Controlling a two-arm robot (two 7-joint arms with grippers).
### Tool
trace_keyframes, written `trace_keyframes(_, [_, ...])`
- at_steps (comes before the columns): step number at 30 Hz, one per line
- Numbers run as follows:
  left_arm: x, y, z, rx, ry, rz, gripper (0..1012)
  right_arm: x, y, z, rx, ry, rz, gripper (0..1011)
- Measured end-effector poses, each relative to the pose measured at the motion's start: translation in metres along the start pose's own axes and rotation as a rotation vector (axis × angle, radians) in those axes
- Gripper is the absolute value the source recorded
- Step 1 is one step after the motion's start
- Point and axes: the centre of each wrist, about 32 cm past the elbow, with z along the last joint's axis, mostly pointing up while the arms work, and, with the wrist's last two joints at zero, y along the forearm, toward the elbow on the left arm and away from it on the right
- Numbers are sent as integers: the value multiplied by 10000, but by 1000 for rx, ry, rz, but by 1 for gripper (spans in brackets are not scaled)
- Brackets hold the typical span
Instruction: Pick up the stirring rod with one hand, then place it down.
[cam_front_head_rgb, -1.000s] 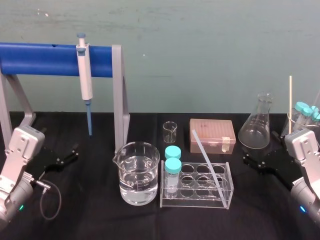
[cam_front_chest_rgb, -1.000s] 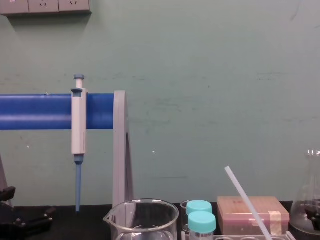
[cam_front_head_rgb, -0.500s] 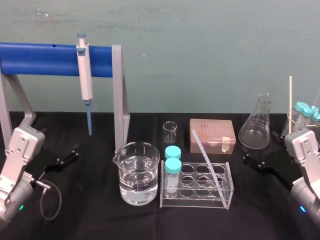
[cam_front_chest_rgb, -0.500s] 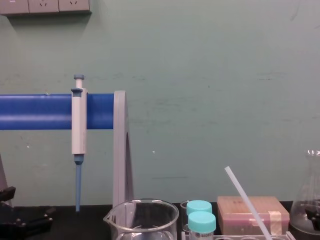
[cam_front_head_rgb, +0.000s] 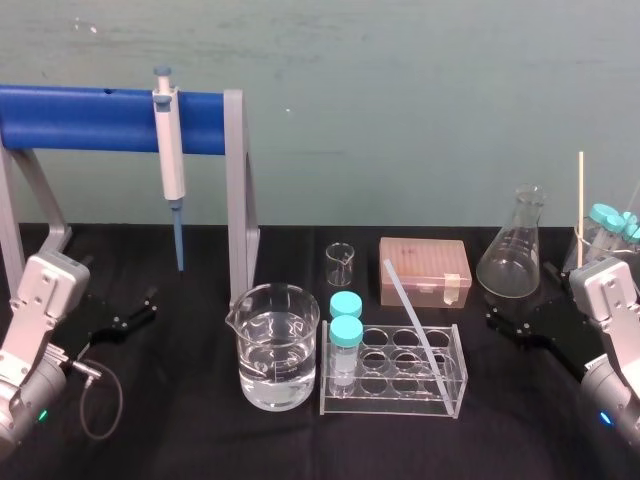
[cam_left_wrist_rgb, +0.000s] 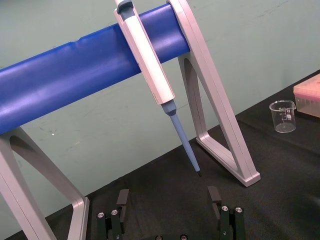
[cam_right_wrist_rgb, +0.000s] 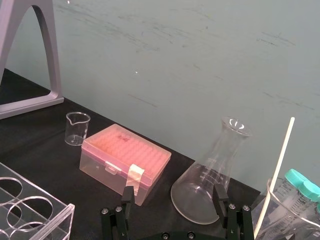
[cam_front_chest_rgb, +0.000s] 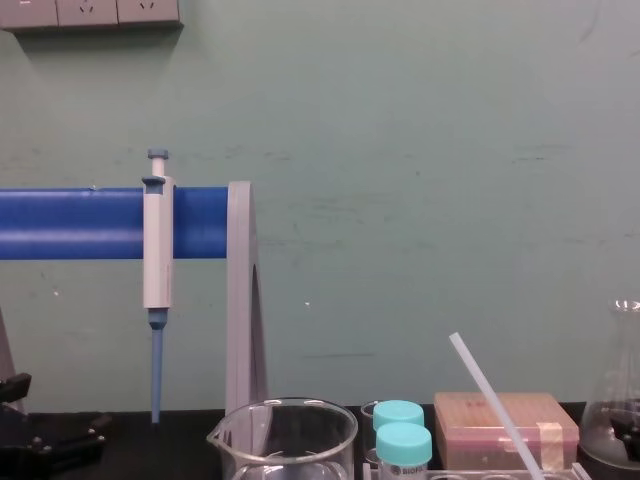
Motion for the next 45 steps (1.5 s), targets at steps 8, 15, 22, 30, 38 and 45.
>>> trace_keyframes(8, [0,0,0,0,0,0,1000,1,1,0,0,0,0,1003])
trace_keyframes(15, [0,0,0,0,0,0,1000,219,45,92,0,74,45,1003])
trace_keyframes(22, [0,0,0,0,0,0,1000,407,19,369,-12,277,265,1003])
trace_keyframes(30, [0,0,0,0,0,0,1000,398,-6,573,-3,336,450,1003])
trace_keyframes(38, [0,0,0,0,0,0,1000,322,52,629,-12,316,538,1003])
trace_keyframes(45, [0,0,0,0,0,0,1000,248,174,619,-48,282,557,1003])
